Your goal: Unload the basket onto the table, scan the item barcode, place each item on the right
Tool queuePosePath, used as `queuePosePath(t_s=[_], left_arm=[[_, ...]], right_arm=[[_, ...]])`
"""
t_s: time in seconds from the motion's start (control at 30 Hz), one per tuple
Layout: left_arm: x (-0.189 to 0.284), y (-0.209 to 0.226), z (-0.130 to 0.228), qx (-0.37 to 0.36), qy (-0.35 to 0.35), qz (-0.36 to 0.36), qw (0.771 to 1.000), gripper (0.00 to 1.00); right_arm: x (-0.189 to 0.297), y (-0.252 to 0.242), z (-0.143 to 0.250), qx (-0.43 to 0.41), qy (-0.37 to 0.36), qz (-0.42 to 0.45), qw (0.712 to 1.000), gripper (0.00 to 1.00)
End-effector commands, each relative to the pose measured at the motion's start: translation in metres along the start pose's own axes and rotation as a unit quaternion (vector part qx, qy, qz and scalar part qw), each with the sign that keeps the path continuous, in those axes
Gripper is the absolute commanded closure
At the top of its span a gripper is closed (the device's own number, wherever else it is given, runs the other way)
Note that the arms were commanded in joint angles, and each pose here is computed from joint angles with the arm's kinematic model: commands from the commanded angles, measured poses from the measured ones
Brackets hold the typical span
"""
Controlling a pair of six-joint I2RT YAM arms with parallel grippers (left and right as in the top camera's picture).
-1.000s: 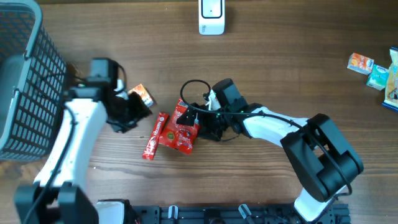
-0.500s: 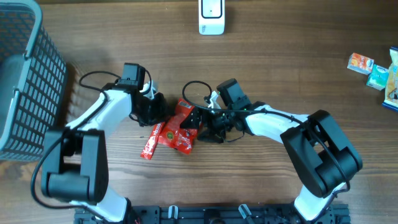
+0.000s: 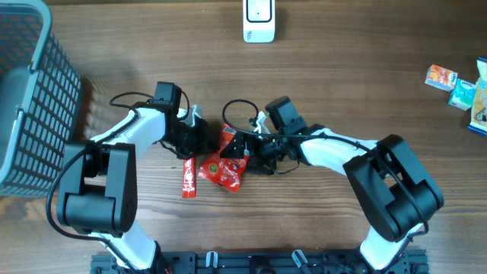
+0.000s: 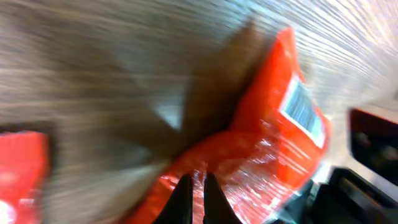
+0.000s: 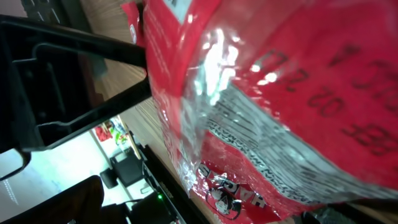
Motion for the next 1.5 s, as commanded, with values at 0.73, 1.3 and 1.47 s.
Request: queuePosePath(t_s=[0.73, 1.3, 1.47], left_arm=[[0.005, 0.047, -0.01, 0.183, -0.064, -0.154, 0.969, 0.96], [-0.022, 0.009, 0.014, 0.204, -0.009, -0.123, 0.971, 0.96], [-0.024, 0.011, 0.023, 0.247, -0.005, -0.151, 0.957, 0.96]], right_arm=[[-0.012, -0.057, -0.004, -0.08, -0.054, 0.089, 0.991, 0.04], [-0.015, -0.058, -0.002, -0.1, -0.058, 0.095, 0.989, 0.03], [-0.024, -0.058, 0.006, -0.102, -0.058, 0.108, 0.987, 0.03]])
Point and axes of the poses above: each gripper's point midway between its finger pads, its own x axis back along the fingers, its own y axis along the line the jaws close on, z = x × y, the point moved 4 cm from there along x, back along the fingers, and after that the axes turned 12 degrees about -x, right-handed, at the moved point
